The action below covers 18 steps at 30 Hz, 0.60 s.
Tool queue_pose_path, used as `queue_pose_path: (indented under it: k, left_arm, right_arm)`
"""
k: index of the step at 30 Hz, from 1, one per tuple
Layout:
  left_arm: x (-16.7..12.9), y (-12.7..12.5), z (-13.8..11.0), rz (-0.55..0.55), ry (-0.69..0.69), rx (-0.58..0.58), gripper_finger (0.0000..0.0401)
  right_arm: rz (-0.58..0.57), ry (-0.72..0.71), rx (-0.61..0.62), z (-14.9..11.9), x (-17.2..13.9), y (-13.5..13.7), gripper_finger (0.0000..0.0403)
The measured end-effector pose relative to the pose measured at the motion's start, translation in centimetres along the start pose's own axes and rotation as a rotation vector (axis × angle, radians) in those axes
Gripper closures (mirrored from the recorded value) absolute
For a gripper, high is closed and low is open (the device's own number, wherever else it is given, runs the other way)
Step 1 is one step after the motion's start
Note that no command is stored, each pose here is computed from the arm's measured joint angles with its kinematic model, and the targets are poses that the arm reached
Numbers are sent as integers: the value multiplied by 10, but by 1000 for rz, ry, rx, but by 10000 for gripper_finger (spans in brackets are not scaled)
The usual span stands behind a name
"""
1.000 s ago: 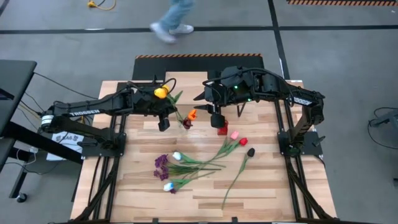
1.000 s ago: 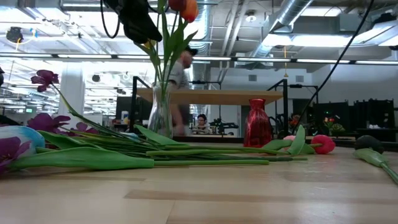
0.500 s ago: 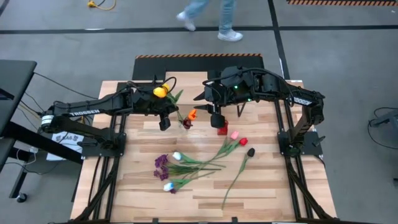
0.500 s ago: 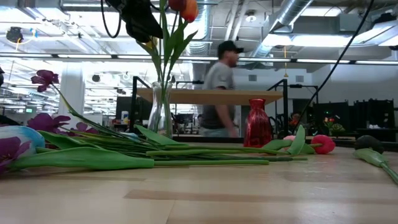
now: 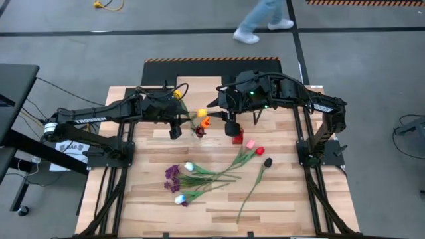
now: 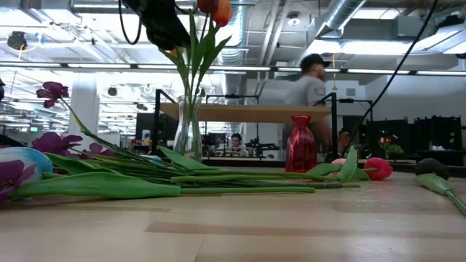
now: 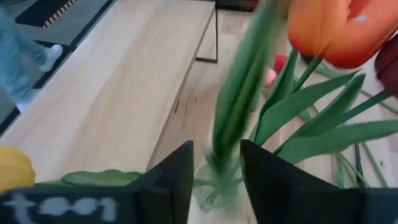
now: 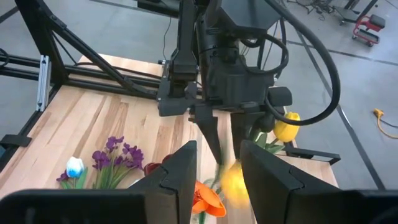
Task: Pick and place flowers into a vace then onto a shelf
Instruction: Put the yellow tulip into the transparent vase, then put the black tulip into the transparent vase
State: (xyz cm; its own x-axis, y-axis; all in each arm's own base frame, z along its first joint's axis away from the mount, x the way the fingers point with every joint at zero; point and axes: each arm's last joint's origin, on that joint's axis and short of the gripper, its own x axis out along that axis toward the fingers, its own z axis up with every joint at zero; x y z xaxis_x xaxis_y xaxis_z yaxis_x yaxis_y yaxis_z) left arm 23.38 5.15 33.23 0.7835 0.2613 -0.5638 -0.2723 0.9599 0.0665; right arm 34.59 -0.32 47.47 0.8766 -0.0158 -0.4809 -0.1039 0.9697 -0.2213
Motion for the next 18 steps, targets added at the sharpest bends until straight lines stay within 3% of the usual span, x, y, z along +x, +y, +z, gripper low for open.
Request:
queue_pose_path:
  k: [10, 18]
  left_arm:
    - [-7, 0, -5, 16, 41, -1, 232]
    - [-53, 4, 8, 11, -109, -40, 231]
  right_arm:
    - [0, 1, 0, 0, 0, 0, 287]
    - [-4, -1, -17, 0, 0, -2, 287]
